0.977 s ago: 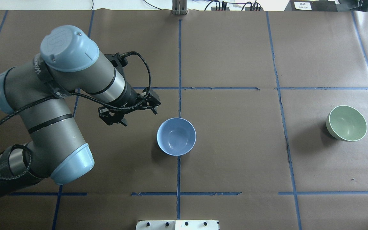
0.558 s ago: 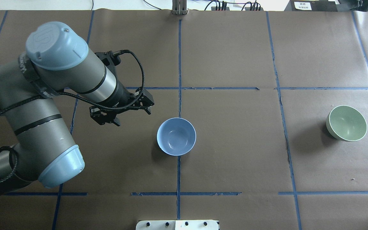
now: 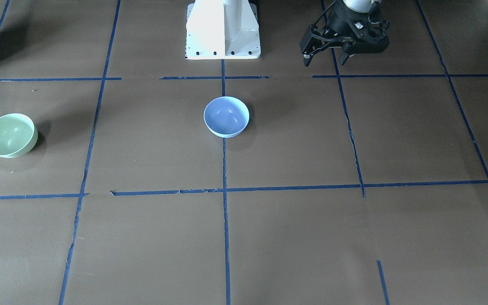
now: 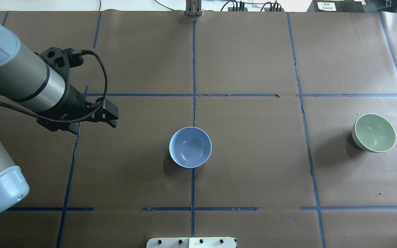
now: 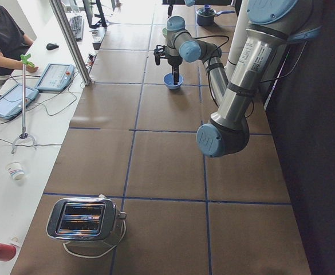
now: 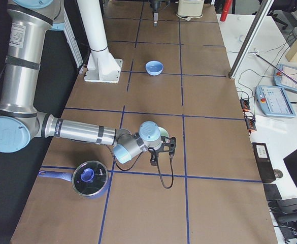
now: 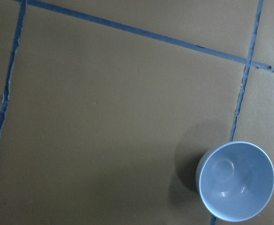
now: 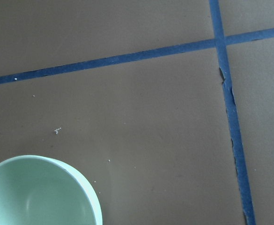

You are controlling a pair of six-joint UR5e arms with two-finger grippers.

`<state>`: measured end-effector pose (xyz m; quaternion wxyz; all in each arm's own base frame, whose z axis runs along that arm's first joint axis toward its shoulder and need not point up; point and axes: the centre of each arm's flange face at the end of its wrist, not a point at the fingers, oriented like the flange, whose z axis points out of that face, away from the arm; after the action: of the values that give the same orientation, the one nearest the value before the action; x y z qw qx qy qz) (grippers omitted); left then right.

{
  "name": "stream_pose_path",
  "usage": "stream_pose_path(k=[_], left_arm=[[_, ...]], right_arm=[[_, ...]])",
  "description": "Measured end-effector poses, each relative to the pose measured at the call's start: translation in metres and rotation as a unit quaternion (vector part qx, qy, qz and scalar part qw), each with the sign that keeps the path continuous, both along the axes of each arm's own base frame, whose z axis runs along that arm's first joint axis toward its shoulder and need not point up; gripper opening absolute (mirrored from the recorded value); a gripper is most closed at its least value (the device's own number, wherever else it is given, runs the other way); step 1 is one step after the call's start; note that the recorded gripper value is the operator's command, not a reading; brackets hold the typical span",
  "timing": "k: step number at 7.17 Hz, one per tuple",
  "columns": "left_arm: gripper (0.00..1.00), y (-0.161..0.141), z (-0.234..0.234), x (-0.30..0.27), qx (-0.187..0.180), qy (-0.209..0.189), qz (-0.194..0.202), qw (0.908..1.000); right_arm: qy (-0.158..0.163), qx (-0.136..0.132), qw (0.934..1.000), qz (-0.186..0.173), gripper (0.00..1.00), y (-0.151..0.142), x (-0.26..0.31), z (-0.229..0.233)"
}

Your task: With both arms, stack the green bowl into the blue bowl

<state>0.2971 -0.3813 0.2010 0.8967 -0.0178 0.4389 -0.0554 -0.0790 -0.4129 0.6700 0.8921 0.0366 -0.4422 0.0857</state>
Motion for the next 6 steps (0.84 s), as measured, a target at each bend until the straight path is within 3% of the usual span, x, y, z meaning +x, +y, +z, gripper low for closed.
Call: stream_pose_path(k=[3,4,5,6], left_arm=[[1.00,0.002,0.005,-0.005,0.002,-0.004,0.002,1.0000],[1.00,0.003,0.007,-0.005,0.001,-0.006,0.001,1.0000],[1.00,0.003,0.008,-0.005,0.001,-0.006,0.001,1.0000],[1.00,0.003,0.008,-0.005,0.001,-0.007,0.001,1.0000]], right_arm=[[0.014,-0.009,0.9997,-0.018,1.00,0.005,-0.037,0.010],[0.015,-0.011,0.9995,-0.024,0.82,0.006,-0.043,0.013],[0.016,-0.013,0.9994,-0.028,0.42,0.006,-0.047,0.015],[0.014,-0.015,0.9994,-0.029,0.18,0.006,-0.050,0.014]])
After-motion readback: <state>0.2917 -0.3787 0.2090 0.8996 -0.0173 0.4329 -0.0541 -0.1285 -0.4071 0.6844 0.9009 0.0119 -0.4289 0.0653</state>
